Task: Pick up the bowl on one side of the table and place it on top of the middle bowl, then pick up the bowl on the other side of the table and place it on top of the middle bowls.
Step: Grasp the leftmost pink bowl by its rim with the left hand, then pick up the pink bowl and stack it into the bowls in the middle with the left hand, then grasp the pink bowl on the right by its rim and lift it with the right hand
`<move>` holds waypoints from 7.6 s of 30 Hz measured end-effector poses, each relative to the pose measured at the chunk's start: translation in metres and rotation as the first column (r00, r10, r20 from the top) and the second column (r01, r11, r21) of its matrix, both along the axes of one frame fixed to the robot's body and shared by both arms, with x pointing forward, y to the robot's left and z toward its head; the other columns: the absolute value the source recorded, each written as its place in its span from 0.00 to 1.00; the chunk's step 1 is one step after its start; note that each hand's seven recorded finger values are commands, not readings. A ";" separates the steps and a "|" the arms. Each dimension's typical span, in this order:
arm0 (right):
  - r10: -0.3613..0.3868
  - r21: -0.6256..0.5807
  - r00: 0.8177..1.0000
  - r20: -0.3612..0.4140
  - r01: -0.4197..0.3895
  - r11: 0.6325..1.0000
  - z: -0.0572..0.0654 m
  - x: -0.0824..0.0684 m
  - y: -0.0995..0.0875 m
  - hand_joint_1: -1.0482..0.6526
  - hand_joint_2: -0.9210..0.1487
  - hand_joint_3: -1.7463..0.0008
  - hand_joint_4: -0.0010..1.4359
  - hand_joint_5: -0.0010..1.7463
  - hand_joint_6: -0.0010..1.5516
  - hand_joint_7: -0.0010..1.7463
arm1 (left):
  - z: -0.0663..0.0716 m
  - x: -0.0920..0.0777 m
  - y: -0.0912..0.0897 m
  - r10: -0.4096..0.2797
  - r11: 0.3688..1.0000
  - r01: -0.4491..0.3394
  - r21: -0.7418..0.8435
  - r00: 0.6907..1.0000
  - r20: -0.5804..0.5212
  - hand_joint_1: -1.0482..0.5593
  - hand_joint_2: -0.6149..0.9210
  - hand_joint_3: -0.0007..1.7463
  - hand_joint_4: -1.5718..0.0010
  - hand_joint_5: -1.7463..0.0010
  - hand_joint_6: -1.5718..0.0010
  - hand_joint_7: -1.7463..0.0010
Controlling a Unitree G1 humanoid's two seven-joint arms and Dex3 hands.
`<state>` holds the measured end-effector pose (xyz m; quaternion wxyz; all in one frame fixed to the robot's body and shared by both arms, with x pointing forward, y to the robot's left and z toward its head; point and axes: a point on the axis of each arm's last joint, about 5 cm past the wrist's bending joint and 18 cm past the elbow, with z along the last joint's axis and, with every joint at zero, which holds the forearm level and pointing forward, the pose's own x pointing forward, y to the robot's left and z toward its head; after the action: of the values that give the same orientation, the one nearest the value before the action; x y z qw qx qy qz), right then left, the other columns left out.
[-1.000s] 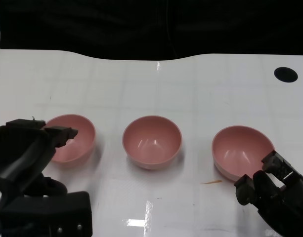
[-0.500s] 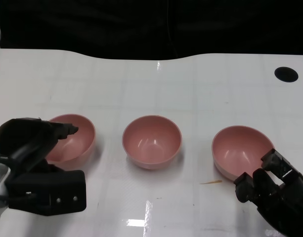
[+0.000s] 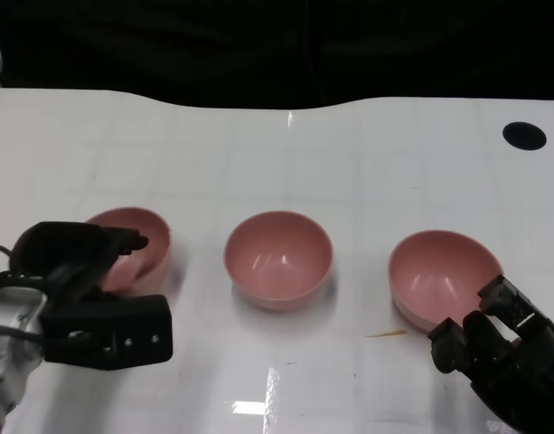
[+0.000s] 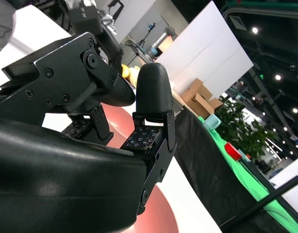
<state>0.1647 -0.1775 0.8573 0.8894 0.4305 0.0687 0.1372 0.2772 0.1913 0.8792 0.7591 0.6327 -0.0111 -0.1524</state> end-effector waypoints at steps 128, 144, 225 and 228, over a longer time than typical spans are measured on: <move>-0.001 0.001 1.000 -0.008 0.001 1.000 -0.004 -0.001 -0.004 0.55 0.31 0.37 0.58 0.97 0.49 0.87 | 0.035 0.002 -0.106 -0.410 0.883 0.451 -0.130 0.876 0.253 0.60 1.00 0.03 0.59 0.00 0.61 0.16; -0.002 0.004 1.000 -0.005 0.002 1.000 -0.005 -0.001 -0.004 0.55 0.27 0.43 0.59 0.94 0.50 0.83 | 0.027 -0.001 -0.111 -0.436 0.878 0.468 -0.105 0.870 0.229 0.60 1.00 0.02 0.57 0.00 0.62 0.12; -0.012 0.015 1.000 -0.016 0.012 1.000 -0.003 -0.004 -0.007 0.54 0.24 0.44 0.57 0.99 0.51 0.82 | 0.026 -0.017 -0.096 -0.415 0.902 0.430 -0.035 0.886 0.210 0.18 0.99 0.22 0.91 0.98 0.75 0.98; -0.025 0.009 0.999 -0.028 0.025 1.000 -0.003 -0.004 -0.009 0.55 0.23 0.44 0.56 0.99 0.51 0.83 | 0.034 -0.027 -0.090 -0.332 0.852 0.433 -0.294 0.882 0.335 0.43 1.00 0.05 0.64 0.93 0.58 0.97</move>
<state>0.1603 -0.1862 0.8542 0.8881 0.4372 0.0753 0.1204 0.2497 0.1010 0.9134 0.8070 0.4820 -0.2699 -0.2086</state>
